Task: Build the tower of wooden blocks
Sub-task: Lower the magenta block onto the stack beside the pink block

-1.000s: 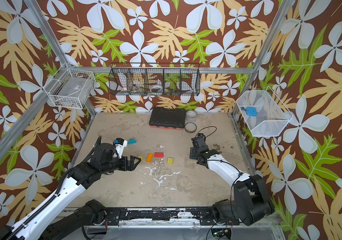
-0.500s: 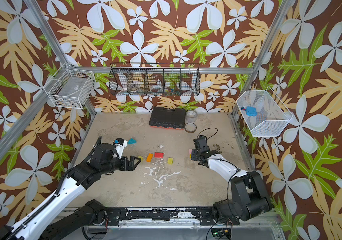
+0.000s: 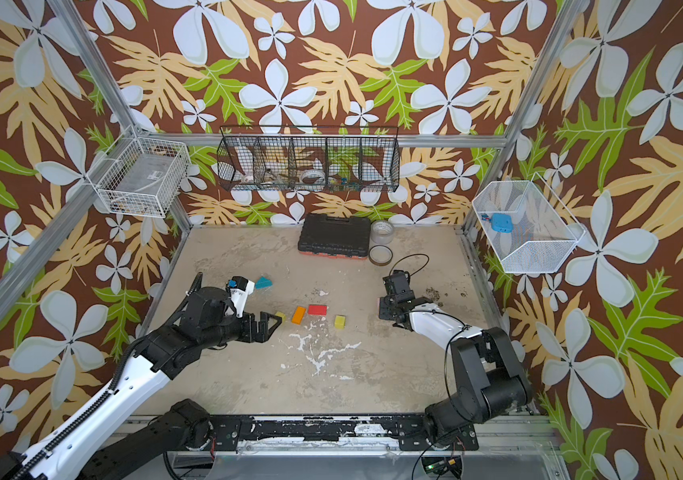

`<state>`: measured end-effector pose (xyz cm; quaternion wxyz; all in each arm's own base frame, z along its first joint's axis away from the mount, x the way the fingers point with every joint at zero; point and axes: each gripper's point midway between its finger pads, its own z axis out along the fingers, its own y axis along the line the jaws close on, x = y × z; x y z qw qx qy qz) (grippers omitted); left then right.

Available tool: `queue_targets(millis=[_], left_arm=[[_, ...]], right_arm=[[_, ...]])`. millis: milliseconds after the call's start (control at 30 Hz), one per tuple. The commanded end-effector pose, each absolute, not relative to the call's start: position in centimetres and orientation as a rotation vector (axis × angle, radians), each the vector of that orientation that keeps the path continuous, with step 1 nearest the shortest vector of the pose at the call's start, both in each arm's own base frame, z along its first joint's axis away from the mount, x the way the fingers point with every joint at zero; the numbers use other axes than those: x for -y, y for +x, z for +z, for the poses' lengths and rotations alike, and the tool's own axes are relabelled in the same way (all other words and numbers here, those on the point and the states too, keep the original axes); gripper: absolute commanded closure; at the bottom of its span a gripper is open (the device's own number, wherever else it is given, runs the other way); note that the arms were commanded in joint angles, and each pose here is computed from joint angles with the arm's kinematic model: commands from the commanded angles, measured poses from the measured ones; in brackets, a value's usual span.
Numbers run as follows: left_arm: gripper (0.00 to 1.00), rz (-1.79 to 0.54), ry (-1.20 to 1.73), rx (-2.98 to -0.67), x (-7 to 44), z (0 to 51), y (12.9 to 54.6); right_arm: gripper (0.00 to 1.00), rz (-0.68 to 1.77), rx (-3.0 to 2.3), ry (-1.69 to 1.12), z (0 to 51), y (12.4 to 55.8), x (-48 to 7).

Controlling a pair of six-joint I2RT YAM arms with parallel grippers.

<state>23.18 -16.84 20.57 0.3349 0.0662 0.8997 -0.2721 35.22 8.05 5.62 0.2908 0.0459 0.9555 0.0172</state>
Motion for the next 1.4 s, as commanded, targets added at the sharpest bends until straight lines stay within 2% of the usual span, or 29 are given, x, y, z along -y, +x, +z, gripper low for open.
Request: queue_targets(millis=[0, 433, 833, 967, 1067, 1367], left_arm=[[0.00, -0.707, 0.163, -2.340, 16.78, 20.75, 23.32], [0.00, -0.707, 0.164, -2.338, 16.77, 20.78, 23.28], [0.00, -0.706, 0.164, -2.337, 16.78, 20.81, 23.28], [0.00, -0.707, 0.164, -2.336, 16.78, 20.83, 23.26], [0.00, -0.705, 0.163, -2.337, 16.78, 20.82, 23.29], [0.00, -0.706, 0.163, -2.337, 16.78, 20.83, 23.28]], right_arm=[[0.86, 0.046, -2.531, 0.115, 5.90, 35.75, -8.15], [0.79, 0.036, -2.547, 0.106, 5.39, 36.10, -8.26], [0.51, 0.017, -2.553, 0.108, 5.33, 36.10, -8.02], [0.52, 0.013, -2.552, 0.107, 5.37, 36.05, -7.97], [0.62, 0.006, -2.549, 0.109, 5.50, 36.03, -7.87], [0.63, 0.001, -2.550, 0.108, 5.53, 35.97, -7.80]])
